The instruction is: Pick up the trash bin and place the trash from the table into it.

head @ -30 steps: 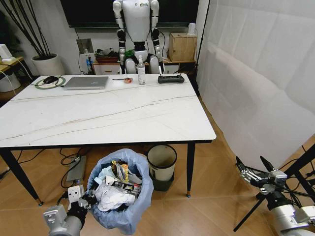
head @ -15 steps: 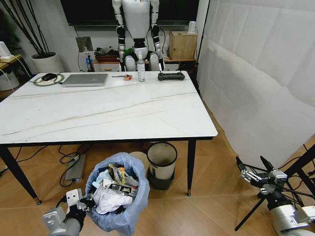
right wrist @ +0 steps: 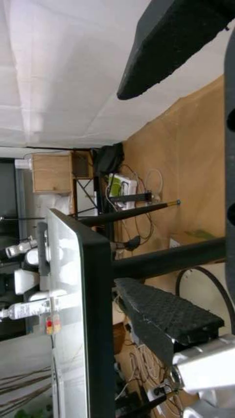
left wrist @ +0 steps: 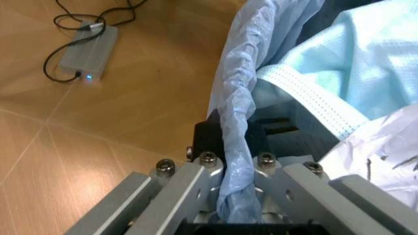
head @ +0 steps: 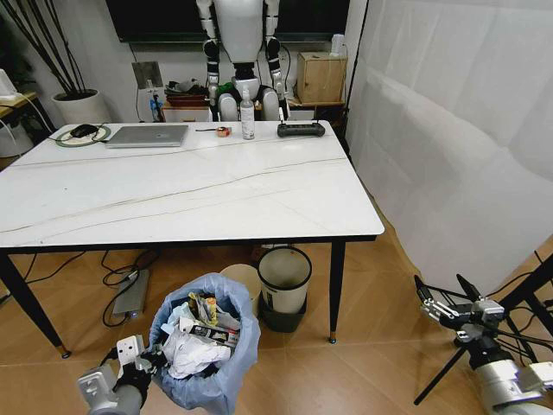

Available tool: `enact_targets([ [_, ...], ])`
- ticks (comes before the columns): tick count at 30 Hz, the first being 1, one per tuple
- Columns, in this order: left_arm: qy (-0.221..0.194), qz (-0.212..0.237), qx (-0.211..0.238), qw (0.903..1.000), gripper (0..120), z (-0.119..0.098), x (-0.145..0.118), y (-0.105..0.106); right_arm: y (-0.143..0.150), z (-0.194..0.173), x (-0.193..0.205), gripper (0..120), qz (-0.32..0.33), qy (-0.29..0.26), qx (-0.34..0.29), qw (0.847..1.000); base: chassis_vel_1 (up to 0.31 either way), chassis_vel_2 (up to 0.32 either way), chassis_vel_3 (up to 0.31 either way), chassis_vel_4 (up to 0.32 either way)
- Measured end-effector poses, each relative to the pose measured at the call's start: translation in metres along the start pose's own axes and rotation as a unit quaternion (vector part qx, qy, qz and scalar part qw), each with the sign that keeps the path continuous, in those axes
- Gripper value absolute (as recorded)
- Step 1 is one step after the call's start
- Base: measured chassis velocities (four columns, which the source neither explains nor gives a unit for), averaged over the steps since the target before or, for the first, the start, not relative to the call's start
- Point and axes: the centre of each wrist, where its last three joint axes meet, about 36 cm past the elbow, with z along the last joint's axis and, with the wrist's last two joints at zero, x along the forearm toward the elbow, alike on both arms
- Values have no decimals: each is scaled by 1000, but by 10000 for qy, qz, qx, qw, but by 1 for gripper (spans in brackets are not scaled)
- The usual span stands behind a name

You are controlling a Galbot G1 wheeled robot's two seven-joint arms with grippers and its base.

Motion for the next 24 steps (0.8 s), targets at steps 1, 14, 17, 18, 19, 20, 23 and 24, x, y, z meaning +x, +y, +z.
enact_targets([
  [1, 6, 0, 2, 10000, 0, 0, 0, 0, 0, 0, 0, 100, 0, 0, 0, 10000, 0, 0, 0, 0],
  [14, 56, -18, 45, 10000, 0, 5, -3, -1, 0, 0, 0, 100, 0, 0, 0, 10000, 0, 0, 0, 0],
  [17, 59, -22, 48, 10000, 0, 6, -3, -1, 0, 0, 0, 100, 0, 0, 0, 10000, 0, 0, 0, 0],
  [18, 58, -22, 53, 10000, 0, 6, -4, -1, 0, 0, 0, 100, 0, 0, 0, 10000, 0, 0, 0, 0],
  [19, 59, -21, 54, 10000, 0, 6, -4, -1, 0, 0, 0, 100, 0, 0, 0, 10000, 0, 0, 0, 0],
  [20, 63, -19, 58, 10000, 0, 7, -4, -1, 0, 0, 0, 100, 0, 0, 0, 10000, 0, 0, 0, 0],
  [23, 70, -14, 65, 10000, 0, 7, -4, -2, 0, 0, 0, 100, 0, 0, 0, 10000, 0, 0, 0, 0],
  [24, 73, -12, 66, 10000, 0, 8, -5, -2, 0, 0, 0, 100, 0, 0, 0, 10000, 0, 0, 0, 0],
])
